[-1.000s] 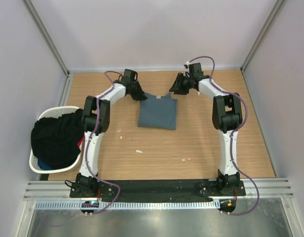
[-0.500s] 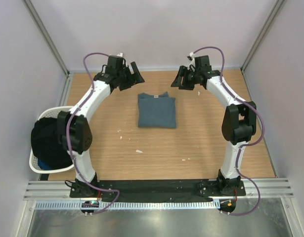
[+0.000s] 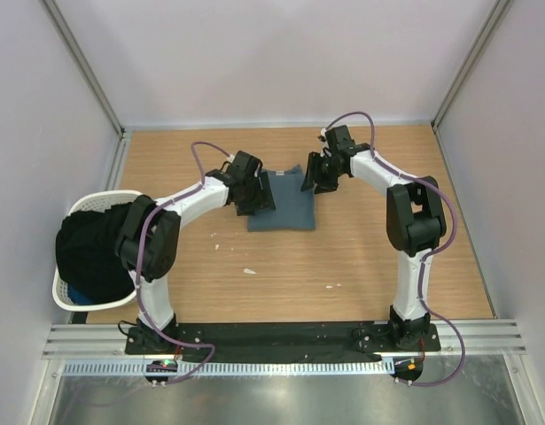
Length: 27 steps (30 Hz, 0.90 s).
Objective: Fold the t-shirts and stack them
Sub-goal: Fold the tshirt
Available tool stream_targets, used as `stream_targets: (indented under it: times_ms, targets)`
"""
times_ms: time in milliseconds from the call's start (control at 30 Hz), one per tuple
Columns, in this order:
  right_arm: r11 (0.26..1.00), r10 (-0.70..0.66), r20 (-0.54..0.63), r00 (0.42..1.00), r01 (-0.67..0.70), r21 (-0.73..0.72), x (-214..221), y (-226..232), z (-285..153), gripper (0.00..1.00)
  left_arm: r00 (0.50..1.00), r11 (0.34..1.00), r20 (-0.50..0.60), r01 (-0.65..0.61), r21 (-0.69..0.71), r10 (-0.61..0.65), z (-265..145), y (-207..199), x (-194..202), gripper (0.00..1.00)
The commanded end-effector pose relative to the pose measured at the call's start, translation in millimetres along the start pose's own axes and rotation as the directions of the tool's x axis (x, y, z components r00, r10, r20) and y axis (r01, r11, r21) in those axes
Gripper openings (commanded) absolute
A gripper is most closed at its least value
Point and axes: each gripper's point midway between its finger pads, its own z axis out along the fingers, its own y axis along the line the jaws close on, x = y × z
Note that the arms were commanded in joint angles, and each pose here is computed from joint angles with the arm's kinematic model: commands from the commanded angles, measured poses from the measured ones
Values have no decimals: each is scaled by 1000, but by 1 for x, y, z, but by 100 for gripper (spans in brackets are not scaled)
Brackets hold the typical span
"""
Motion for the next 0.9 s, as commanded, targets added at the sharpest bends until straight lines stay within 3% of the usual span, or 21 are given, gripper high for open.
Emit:
stream_targets:
  times_ms: [0,267,433,533,633,700,733,767,867]
  targets:
    - [999,24,26,999,-25,41,-4,-12,14,52,997,991,50,59,-123,-53,11,31,-9,68]
    - [998,42,32,999,-44,51,3,-19,21,51,994,975,-28,95,-201,-102,26,67,14,64]
    - [999,35,44,998,-36,19,-2,-9,15,50,992,982,-83,77,-173,-92,23,62,23,65]
    - [1000,12,103,995,-10,-12,-27,10,-9,53,996,991,-61,56,-120,-64,7,49,14,69]
    - [998,-10,189,982,22,-59,-60,37,-45,61,1000,999,12,18,-51,-17,-23,26,-12,76]
    - [997,-23,257,966,42,-65,-80,52,-74,74,997,1000,77,-10,-8,11,-50,6,-38,80]
    - [997,-15,284,959,35,-68,-85,56,-84,81,995,999,95,-43,4,42,-59,0,-45,82]
    - [997,-9,301,954,30,-65,-89,56,-93,99,991,998,117,-64,17,62,-69,-7,-54,82]
    - [996,20,323,946,10,-91,-95,59,-123,100,981,993,166,-111,35,104,-102,-21,-75,87]
